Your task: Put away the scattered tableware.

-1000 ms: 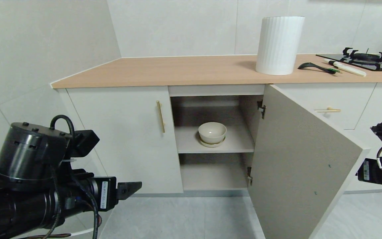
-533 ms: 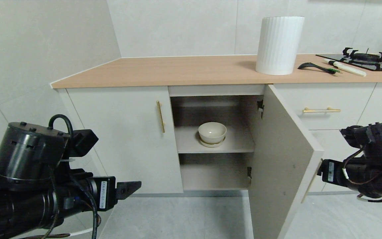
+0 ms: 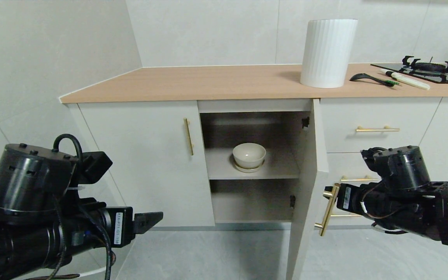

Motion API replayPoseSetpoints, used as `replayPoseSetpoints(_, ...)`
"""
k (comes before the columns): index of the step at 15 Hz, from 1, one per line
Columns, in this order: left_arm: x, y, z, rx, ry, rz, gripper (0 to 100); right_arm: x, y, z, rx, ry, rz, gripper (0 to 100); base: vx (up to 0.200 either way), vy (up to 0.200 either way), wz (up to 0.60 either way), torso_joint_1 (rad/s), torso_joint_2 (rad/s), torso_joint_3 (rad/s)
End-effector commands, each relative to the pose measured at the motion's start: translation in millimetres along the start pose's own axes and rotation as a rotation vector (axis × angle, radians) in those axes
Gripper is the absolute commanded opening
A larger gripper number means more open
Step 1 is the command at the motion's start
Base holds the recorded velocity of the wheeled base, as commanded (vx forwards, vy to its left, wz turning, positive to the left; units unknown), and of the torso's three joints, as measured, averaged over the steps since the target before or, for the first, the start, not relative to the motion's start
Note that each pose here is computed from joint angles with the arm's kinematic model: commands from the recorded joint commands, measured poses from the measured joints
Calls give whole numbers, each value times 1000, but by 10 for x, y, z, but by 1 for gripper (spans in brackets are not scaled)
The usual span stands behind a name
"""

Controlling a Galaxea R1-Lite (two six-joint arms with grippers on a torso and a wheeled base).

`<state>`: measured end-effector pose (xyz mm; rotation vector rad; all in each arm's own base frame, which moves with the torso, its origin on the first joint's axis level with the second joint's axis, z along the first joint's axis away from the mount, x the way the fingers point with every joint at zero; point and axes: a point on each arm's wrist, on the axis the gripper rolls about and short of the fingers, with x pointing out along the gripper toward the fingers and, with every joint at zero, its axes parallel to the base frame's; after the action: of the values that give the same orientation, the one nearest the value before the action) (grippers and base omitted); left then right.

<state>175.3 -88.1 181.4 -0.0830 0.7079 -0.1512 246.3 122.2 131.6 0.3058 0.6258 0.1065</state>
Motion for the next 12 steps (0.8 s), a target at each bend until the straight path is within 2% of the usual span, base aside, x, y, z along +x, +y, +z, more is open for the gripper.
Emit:
replayPoseSetpoints(1, -12, 13, -29, 26, -9, -3, 100, 63, 87, -46, -62, 33, 40, 100, 0, 0, 0, 0, 0, 0)
replayPoseSetpoints(4, -36, 22, -43, 38, -51, -20, 100, 131, 207, 71, -126, 46, 161, 100, 0, 0, 0, 0, 0, 0)
replayPoseSetpoints(10, -84, 27, -37, 38, -67, -30, 100, 578, 441, 233, -188, 24, 191, 100, 0, 0, 0, 0, 0, 0)
replayPoseSetpoints(12, -80, 32, -42, 48, -67, -26, 100, 754, 525, 236, -185, 23, 197, 100, 0, 0, 0, 0, 0, 0)
